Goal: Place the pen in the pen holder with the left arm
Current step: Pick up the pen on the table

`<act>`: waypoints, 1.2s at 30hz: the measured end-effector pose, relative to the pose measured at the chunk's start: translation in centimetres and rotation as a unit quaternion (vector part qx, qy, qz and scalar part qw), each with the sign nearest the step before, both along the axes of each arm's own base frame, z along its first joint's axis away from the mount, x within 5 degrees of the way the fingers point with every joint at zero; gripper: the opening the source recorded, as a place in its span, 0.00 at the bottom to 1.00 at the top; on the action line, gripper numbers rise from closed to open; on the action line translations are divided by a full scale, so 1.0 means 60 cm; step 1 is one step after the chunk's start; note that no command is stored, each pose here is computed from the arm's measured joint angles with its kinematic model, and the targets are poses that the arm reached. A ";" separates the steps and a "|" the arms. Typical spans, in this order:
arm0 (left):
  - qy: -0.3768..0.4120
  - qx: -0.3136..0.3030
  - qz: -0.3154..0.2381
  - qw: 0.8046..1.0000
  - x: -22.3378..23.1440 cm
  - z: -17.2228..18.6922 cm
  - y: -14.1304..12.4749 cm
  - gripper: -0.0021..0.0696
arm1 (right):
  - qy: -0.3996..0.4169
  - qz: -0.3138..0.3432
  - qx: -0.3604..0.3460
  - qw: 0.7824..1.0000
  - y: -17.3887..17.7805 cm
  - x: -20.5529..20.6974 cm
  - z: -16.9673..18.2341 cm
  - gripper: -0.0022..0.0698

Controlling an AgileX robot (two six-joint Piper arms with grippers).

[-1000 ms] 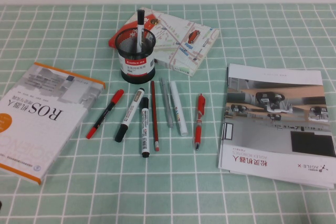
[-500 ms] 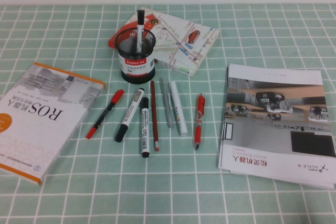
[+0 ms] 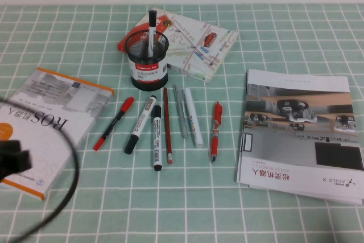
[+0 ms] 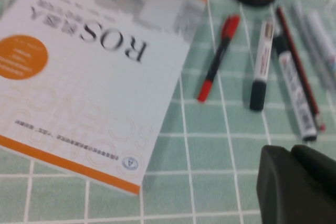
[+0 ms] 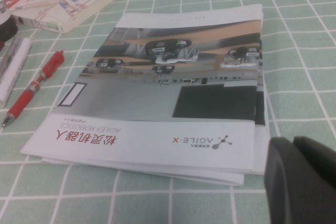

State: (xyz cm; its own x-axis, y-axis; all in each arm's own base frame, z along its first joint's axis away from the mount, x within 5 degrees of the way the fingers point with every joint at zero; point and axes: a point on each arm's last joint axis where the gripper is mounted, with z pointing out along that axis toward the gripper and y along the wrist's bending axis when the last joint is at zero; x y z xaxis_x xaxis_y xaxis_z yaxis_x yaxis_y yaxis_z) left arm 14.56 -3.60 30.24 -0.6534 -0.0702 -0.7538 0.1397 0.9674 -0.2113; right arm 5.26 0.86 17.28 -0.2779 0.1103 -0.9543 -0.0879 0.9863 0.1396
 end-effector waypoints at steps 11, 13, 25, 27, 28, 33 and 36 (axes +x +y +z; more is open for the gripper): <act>0.154 0.078 -0.126 0.977 0.186 -0.033 -0.072 0.03 | 0.000 0.000 0.000 1.000 0.000 0.000 0.000 0.00; 0.172 0.091 -0.149 0.969 0.223 -0.045 -0.091 0.03 | 0.000 0.000 0.000 1.000 0.000 0.000 0.000 0.00; 0.217 0.162 -0.254 0.928 0.381 -0.114 -0.165 0.03 | 0.000 0.000 0.000 1.000 0.000 0.000 0.000 0.00; 0.221 0.175 -0.270 0.921 0.392 -0.120 -0.169 0.03 | 0.000 0.000 0.000 1.000 0.000 0.000 0.000 0.00; 0.222 0.179 -0.275 0.918 0.396 -0.123 -0.170 0.03 | 0.000 0.000 0.000 1.000 0.000 0.000 0.000 0.00; 0.243 0.197 -0.300 0.901 0.412 -0.141 -0.179 0.15 | 0.000 0.000 0.000 1.000 0.000 0.000 0.000 0.00; 0.249 0.208 -0.307 0.895 0.417 -0.152 -0.184 0.26 | 0.000 0.000 0.000 1.000 0.000 0.000 0.000 0.00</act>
